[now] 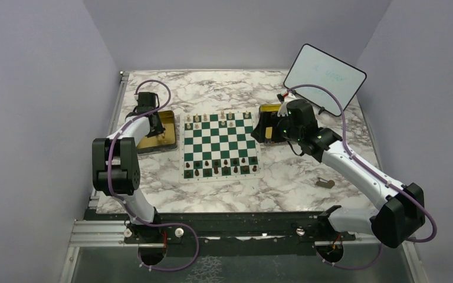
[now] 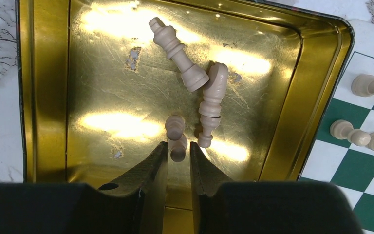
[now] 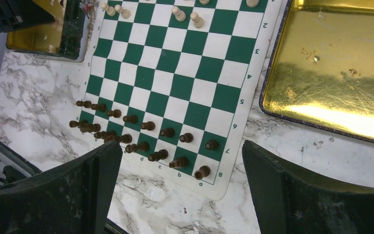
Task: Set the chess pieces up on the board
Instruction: Pick up the chess piece from the storage box.
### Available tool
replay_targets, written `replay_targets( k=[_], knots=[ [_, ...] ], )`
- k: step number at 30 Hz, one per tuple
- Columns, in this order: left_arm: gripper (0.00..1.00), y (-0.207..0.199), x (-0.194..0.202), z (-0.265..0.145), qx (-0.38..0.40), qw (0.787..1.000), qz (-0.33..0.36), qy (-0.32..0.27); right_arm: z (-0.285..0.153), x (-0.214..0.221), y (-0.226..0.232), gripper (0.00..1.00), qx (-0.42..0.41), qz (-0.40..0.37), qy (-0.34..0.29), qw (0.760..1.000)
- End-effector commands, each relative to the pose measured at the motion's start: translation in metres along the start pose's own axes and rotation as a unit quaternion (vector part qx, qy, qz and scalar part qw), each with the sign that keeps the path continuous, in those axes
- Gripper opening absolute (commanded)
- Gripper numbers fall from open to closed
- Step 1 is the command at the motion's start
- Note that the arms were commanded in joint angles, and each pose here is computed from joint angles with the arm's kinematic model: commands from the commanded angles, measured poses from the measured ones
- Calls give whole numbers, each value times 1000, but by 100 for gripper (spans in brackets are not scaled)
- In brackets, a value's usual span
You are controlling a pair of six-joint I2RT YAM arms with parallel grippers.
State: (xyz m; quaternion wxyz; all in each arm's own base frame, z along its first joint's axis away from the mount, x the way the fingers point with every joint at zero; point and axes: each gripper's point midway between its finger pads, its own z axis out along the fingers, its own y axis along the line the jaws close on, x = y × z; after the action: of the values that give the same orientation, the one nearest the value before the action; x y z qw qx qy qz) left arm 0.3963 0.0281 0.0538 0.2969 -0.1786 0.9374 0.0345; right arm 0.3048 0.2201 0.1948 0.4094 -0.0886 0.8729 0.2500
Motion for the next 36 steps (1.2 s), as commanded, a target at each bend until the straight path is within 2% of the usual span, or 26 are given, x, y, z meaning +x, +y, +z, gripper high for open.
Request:
replay_targets(
  k=[1, 11, 26, 36],
  knots=[
    [24, 1, 10, 6, 3, 1000, -5, 17, -4, -6, 2, 100, -8, 3, -15, 1000],
    [16, -1, 5, 2, 7, 1000, -2, 17, -2, -5, 1, 100, -5, 1, -13, 1000],
    [15, 0, -26, -34, 9, 1000, 8, -20, -1, -4, 1, 100, -7, 3, -12, 1000],
    [15, -21, -51, -56, 56, 997, 5, -48, 0, -3, 2, 100, -10, 7, -10, 1000]
  ],
)
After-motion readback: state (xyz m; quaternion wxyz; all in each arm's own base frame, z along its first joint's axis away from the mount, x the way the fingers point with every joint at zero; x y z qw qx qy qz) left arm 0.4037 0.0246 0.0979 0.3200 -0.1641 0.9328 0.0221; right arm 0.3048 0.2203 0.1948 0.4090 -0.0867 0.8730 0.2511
